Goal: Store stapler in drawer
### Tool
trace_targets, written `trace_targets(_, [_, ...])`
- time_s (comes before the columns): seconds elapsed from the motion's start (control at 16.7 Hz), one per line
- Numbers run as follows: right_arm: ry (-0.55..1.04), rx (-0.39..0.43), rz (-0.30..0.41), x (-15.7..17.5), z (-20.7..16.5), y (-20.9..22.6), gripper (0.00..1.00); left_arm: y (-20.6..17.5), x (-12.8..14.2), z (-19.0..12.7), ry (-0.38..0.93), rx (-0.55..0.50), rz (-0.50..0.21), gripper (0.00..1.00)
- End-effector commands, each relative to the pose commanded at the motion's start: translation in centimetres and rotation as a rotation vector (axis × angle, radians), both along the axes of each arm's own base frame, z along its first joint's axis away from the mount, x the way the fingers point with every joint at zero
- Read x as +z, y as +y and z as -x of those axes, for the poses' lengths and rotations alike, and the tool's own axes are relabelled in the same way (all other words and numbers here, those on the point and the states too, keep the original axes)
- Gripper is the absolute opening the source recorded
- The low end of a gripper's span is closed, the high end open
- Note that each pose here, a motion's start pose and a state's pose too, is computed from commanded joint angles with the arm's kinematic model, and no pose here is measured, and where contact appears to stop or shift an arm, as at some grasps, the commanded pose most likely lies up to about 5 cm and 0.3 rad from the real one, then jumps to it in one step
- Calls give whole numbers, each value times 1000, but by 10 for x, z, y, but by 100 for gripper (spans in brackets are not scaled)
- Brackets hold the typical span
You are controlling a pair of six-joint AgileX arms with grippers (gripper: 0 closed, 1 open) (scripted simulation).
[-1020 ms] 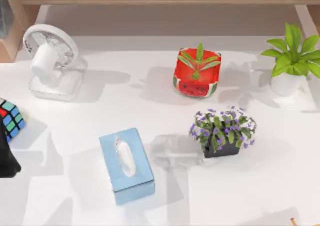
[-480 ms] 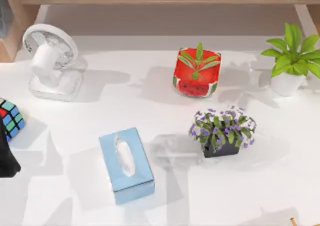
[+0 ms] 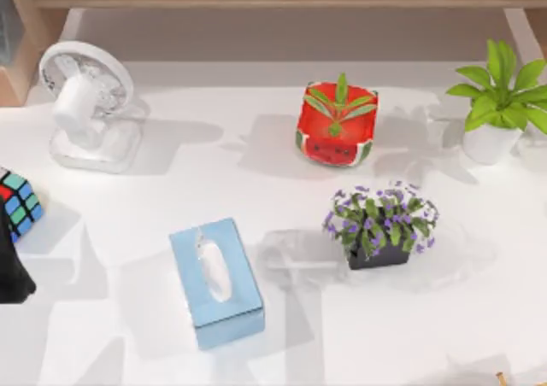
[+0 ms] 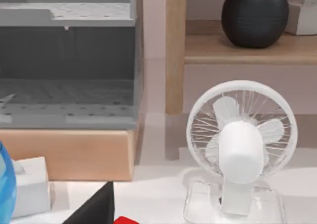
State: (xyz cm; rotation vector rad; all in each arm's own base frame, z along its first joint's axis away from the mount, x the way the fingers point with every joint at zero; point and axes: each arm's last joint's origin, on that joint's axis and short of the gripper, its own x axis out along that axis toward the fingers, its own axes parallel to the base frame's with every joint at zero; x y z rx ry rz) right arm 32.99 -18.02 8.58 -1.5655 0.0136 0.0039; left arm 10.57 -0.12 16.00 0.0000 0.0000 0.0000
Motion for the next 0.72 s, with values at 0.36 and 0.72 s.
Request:
trace_targets(0.36, [-6,-8,-2,3,-44,-1,0,0,0,0,0,0,0,100])
trace_targets(0.72, [3,-12,-8,1,-46,-2,0,0,0,0,0,0,0,100])
